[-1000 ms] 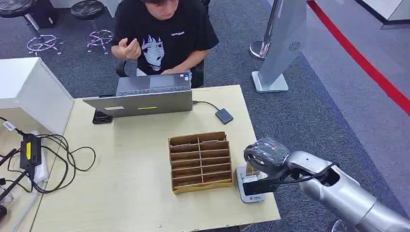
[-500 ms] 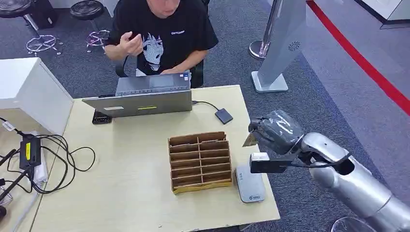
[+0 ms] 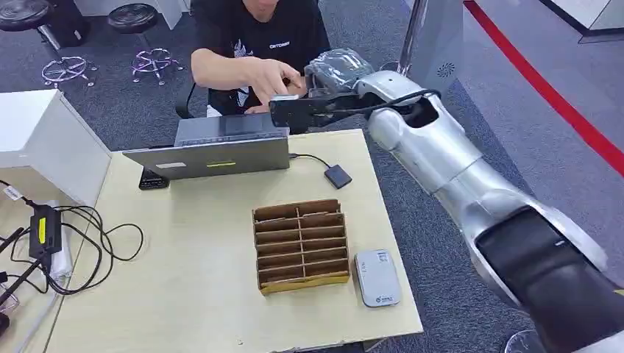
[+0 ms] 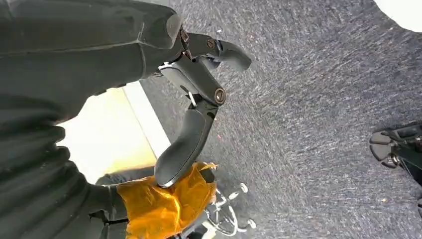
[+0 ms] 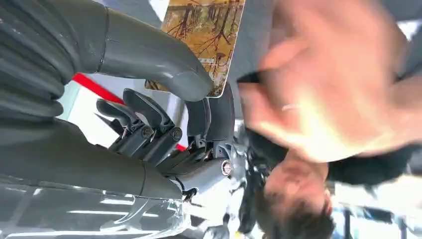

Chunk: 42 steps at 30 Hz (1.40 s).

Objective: Pass the card to the sensor for recognition and then transmit it.

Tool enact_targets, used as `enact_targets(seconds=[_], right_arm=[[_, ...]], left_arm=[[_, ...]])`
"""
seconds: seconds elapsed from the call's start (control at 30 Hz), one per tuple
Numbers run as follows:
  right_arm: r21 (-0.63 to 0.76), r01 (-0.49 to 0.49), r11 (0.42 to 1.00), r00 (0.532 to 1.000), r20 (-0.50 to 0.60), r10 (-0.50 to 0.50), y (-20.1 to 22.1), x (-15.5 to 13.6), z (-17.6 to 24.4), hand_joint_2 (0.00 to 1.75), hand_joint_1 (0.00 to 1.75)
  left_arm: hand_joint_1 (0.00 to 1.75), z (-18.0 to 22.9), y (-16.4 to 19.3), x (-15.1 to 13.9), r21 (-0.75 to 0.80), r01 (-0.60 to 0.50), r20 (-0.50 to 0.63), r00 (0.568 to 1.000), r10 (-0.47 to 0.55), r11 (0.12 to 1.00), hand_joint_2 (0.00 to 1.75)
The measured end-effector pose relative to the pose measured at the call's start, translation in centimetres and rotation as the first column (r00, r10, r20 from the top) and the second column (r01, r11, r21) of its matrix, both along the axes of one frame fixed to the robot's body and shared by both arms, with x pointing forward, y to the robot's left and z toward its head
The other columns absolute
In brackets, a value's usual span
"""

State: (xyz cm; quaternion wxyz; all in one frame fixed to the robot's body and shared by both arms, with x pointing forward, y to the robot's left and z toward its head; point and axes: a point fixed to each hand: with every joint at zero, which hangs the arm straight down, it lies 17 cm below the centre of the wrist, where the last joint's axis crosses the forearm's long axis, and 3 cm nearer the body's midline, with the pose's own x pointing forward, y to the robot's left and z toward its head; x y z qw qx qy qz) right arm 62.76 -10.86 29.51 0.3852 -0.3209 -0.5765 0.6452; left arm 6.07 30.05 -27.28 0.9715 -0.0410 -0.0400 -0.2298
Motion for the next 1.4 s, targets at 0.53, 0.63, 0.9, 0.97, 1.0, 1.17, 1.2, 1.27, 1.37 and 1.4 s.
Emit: enact_targets(seconds=[0.53, 0.63, 0.9, 0.97, 1.0, 1.17, 1.2, 1.27, 1.37, 1.4], right_arm=[[-0.157, 0.08, 0.984, 0.995, -0.041, -0.087, 2.2, 0.9, -2.3, 1.75, 1.75], [-0.154, 0.072, 0.986, 0.996, -0.034, -0.078, 3.1, 0.6, -2.8, 1.75, 0.77], [0.093, -0.045, 0.995, 0.971, 0.236, 0.022, 5.6, 0.6, 3.1, 1.75, 0.0], [0.182, -0.105, 0.978, 0.955, 0.292, 0.048, 5.8, 0.0, 4.8, 1.75, 0.0], [0.229, -0.133, 0.964, 0.949, 0.311, 0.057, 5.8, -0.5, 5.2, 1.75, 0.0], [0.466, -0.234, 0.853, 0.965, 0.22, 0.145, 5.0, -4.6, 2.4, 1.75, 0.0], [0.522, -0.252, 0.815, 0.964, 0.206, 0.167, 4.2, -5.7, 1.8, 0.0, 0.0], [0.57, -0.269, 0.777, 0.96, 0.224, 0.168, 2.2, -7.5, 0.7, 1.75, 0.0], [0.541, -0.28, 0.793, 0.936, 0.337, 0.101, -1.8, -9.9, -0.4, 1.75, 0.0], [0.524, -0.28, 0.804, 0.923, 0.378, 0.075, -3.3, -10.9, -0.7, 1.75, 0.0]], left_arm=[[0.0, 0.0, 0.1, -0.1, 0.01, 0.037, -0.017, 0.999, -0.037, 0.999, 1.75], [0.0, 0.0, 0.0, -0.1, 0.009, 0.039, -0.017, 0.999, -0.038, 0.999, 1.75], [0.0, -0.1, 0.1, -0.2, 0.017, 0.034, -0.009, 0.999, -0.034, 0.999, 1.75], [0.0, -0.1, 0.2, -0.5, 0.02, 0.027, -0.009, 1.0, -0.027, 0.999, 1.75], [0.0, -0.2, 0.2, -0.7, 0.021, 0.021, -0.011, 1.0, -0.02, 1.0, 1.75], [0.0, -0.3, 0.1, -1.3, 0.016, -0.033, -0.013, 0.999, 0.033, 0.999, 1.75], [0.0, -0.3, 0.1, -1.4, 0.016, -0.049, -0.015, 0.999, 0.049, 0.999, 1.75], [0.0, -0.3, 0.2, -1.8, 0.019, -0.074, -0.019, 0.997, 0.074, 0.997, 1.75], [0.0, -0.4, 0.3, -2.1, 0.024, -0.102, -0.021, 0.994, 0.103, 0.994, 1.75], [0.0, -0.4, 0.3, -2.3, 0.026, -0.108, -0.021, 0.994, 0.109, 0.994, 1.75]])
